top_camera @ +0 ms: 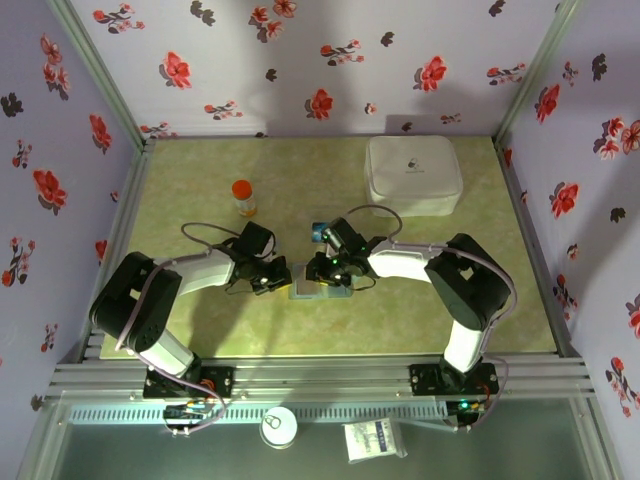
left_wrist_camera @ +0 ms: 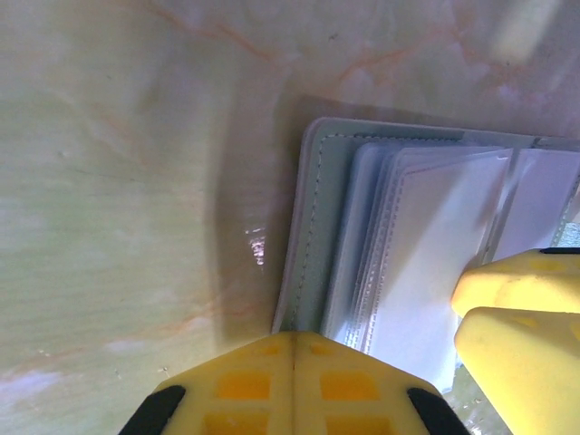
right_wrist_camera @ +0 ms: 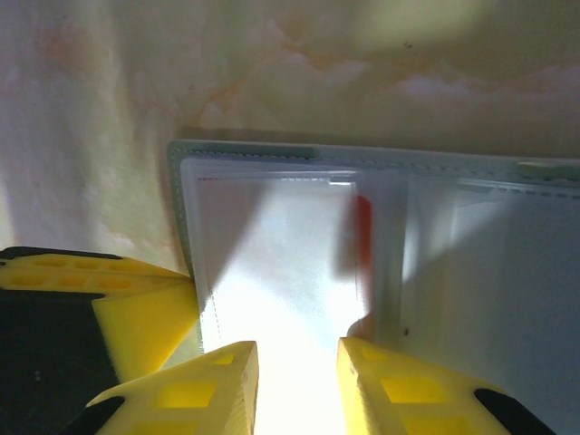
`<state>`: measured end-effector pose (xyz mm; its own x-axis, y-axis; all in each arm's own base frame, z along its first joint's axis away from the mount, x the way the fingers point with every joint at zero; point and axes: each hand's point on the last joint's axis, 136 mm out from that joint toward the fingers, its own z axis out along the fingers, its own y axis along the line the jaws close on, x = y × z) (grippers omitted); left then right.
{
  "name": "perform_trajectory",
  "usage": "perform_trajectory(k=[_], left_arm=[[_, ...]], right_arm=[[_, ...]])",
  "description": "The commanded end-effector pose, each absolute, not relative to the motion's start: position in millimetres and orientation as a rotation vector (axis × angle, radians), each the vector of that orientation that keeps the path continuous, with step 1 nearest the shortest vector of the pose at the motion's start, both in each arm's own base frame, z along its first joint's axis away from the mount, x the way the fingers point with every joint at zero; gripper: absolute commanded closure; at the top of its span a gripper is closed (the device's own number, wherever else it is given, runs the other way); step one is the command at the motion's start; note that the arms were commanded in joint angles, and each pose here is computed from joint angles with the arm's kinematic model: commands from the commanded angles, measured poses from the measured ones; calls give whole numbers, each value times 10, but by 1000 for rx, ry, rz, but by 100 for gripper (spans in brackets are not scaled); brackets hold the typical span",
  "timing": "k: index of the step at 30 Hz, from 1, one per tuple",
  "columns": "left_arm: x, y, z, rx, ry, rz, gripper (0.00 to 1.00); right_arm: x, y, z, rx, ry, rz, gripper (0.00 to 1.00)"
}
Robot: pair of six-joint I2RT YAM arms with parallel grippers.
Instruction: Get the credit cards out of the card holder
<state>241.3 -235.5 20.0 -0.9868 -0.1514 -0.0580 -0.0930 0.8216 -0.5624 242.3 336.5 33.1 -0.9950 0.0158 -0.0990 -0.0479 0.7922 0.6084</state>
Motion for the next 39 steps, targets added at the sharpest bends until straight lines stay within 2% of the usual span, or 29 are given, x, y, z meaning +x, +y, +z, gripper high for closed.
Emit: perform_trajectory(k=[1, 23, 28, 34, 39], left_arm=[[2354, -2270, 99, -191, 2937, -840, 100], [2467, -2313, 366, -209, 2858, -891, 99], [2555, -2356, 588, -247, 2766, -953, 91], [2582, -2520, 712, -223, 2751, -1018, 75], [2568, -2656, 626, -201, 2779, -1030, 72]], right_arm=[[2414, 3293, 302, -51, 2897, 887, 71], [2412, 3175, 308, -32, 2874, 840, 72], [2405, 3177, 298, -24, 2865, 861, 72], [2395, 3171, 271, -12, 2863, 880, 72], [2394, 3157, 250, 8, 2860, 904, 73]])
